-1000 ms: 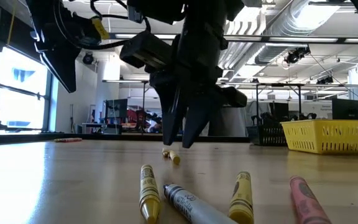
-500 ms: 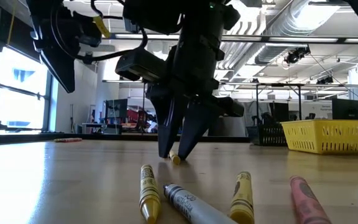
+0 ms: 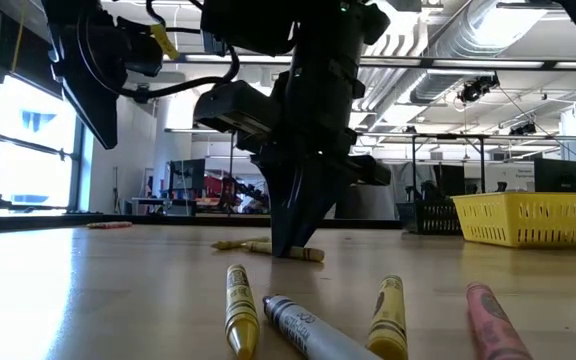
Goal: Sort crayons
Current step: Put the yellow crayon into the black bin, then put the red crayon into the yellow bin
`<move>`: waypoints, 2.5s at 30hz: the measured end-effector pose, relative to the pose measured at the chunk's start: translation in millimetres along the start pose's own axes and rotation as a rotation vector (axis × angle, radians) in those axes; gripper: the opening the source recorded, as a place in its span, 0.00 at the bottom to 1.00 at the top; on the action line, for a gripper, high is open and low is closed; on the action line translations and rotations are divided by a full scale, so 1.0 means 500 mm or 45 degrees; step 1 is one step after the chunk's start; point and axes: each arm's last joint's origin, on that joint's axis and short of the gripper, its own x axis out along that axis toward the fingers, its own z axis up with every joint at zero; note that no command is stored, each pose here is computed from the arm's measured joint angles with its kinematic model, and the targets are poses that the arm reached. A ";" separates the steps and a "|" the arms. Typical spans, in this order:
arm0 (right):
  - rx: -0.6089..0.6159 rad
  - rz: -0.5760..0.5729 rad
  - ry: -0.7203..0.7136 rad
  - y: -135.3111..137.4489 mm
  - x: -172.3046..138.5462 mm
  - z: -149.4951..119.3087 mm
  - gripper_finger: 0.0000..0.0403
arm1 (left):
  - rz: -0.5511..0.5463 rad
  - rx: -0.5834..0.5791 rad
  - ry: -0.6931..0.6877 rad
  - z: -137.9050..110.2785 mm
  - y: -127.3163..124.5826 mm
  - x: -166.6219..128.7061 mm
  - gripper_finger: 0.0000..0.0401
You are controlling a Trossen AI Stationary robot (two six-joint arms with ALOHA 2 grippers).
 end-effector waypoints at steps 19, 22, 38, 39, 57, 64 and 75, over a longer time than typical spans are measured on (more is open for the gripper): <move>-0.250 -0.304 0.066 -0.116 -0.141 0.045 0.04 | -0.010 -0.011 -0.003 0.001 -0.001 0.000 0.22; -0.348 -0.391 0.136 -0.160 -0.192 0.052 0.04 | -0.012 -0.035 -0.004 0.001 -0.001 0.000 0.22; -0.408 -0.263 -0.066 -0.496 -0.381 0.134 0.04 | -0.037 -0.225 -0.060 0.009 -0.006 -0.001 0.22; -0.354 -0.243 -0.106 -0.525 -0.377 0.133 0.04 | -0.027 -0.246 -0.072 0.009 -0.006 -0.001 0.22; -0.073 -0.318 -0.123 -0.754 -0.273 0.079 0.11 | -0.103 -0.701 -0.512 0.100 0.022 -0.002 0.22; -0.179 -0.329 -0.211 -0.753 -0.276 0.094 0.26 | -0.067 -0.864 -0.467 0.095 0.035 0.003 0.22; -0.182 -0.275 -0.281 -0.750 -0.278 0.104 0.29 | 0.352 -1.103 -0.172 0.042 0.104 0.014 0.22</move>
